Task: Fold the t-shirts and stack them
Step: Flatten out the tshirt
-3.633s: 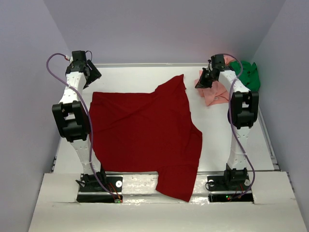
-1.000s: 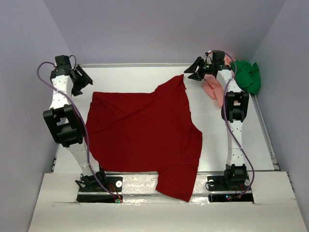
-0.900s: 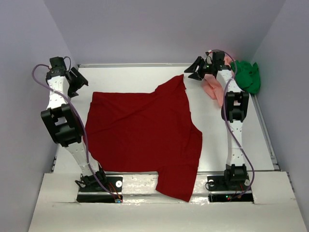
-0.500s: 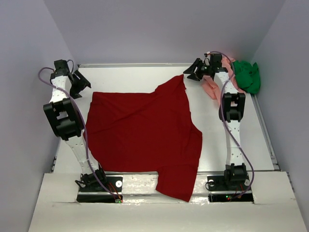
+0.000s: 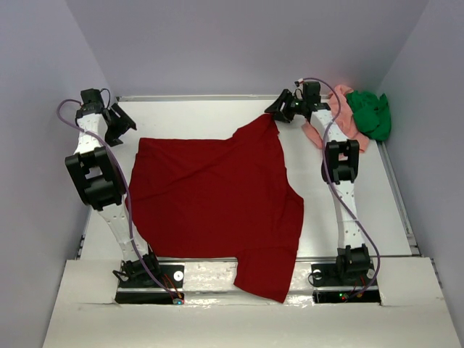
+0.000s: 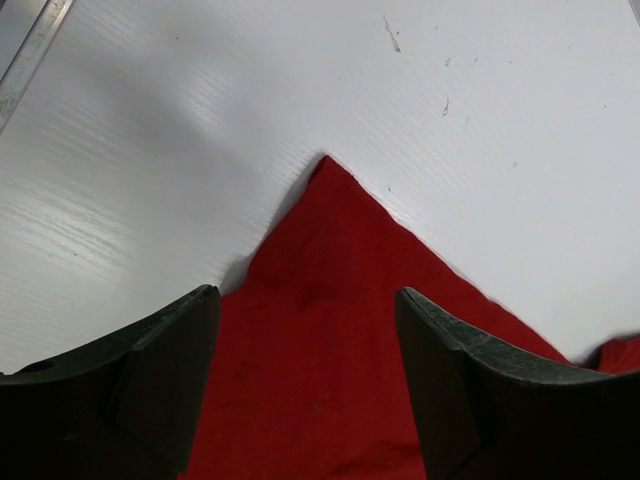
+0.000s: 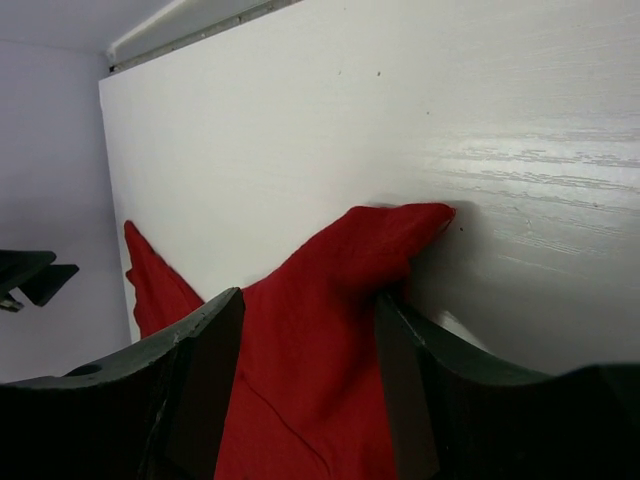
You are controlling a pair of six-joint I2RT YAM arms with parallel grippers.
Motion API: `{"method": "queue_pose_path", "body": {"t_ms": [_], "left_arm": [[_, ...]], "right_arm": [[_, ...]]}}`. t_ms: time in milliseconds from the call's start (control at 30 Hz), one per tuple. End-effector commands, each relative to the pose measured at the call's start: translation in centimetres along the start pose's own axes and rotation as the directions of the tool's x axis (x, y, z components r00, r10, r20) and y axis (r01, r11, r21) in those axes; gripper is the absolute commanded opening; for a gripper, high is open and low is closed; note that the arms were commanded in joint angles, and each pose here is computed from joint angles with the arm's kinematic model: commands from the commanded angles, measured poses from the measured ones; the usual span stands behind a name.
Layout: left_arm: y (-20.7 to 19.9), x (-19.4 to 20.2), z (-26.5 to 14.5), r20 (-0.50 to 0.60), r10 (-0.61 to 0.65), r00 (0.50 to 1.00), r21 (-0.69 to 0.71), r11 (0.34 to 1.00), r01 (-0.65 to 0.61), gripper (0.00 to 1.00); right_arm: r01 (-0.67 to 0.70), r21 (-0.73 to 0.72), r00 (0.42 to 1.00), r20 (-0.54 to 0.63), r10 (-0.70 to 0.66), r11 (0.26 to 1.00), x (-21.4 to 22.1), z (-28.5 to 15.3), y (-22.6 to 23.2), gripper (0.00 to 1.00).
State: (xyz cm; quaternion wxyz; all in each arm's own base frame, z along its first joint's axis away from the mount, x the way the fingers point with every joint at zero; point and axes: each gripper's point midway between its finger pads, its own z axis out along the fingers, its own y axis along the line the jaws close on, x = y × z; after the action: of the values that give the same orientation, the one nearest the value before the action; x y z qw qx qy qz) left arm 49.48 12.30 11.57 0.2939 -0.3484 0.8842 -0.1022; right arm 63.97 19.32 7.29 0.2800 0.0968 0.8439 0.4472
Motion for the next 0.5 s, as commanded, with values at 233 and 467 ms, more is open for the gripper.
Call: {"method": "queue_pose_path", "body": {"t_ms": [233, 467], "left_arm": [[-2.2, -2.5, -2.4, 0.069, 0.036, 0.997, 0.063, 0.997, -0.041, 0.80], [-2.0, -2.3, -2.2, 0.064, 0.040, 0.997, 0.057, 0.997, -0.043, 0.80]], "right_arm": [[0.128, 0.010, 0.983, 0.132, -0.129, 0.992, -4.1, -1.5, 1.6, 0.60], [0.121, 0.048, 0.978, 0.167, -0.127, 0.992, -5.8, -2.6, 0.2, 0.60]]}}
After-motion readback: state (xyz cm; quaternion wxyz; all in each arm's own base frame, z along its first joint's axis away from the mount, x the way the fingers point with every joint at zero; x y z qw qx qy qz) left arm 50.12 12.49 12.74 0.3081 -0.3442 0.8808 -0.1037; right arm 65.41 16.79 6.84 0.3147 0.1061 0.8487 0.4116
